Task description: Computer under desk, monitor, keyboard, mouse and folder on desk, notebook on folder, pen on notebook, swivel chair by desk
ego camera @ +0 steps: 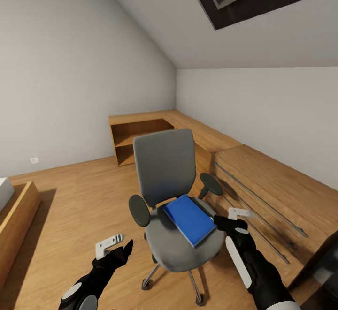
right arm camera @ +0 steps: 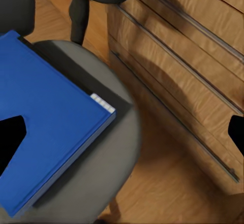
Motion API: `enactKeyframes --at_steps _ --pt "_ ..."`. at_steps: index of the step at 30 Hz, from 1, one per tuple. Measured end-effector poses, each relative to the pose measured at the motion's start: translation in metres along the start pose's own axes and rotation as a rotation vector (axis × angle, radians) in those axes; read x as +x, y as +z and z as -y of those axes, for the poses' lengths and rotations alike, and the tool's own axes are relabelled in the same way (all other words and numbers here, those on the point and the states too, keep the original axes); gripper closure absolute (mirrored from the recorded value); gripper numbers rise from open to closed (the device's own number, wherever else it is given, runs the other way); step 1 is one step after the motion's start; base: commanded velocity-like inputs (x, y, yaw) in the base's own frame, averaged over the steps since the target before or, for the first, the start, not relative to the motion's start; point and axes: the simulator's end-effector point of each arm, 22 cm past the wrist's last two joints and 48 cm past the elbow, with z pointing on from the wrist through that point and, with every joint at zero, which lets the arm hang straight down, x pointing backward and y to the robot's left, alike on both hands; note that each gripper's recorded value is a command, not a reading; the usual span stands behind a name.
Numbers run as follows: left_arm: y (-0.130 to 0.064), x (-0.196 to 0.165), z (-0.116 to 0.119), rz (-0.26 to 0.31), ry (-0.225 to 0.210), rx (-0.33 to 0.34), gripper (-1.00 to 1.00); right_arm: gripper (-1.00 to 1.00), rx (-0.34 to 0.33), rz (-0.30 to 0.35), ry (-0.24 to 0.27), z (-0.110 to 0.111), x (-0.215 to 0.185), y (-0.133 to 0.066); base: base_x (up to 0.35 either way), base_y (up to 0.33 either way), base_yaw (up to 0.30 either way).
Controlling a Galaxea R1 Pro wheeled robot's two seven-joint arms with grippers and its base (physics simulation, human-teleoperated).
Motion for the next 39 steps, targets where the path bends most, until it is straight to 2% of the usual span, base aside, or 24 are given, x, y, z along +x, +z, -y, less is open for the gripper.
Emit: enactKeyframes --at_steps 11,39 --pt "0.002 0.001 -0.006 -0.005 -0.003 -0.012 -1.0 -1.0 0.002 -0.008 0.0 0.001 0.004 0.002 0.0 0.0 0.203" --pt "0.003 -0.002 -0.014 0.001 -0.01 -0.028 -1.0 -1.0 -0.008 -0.007 0.003 -0.002 0.003 0.002 0.003 0.003 0.008"
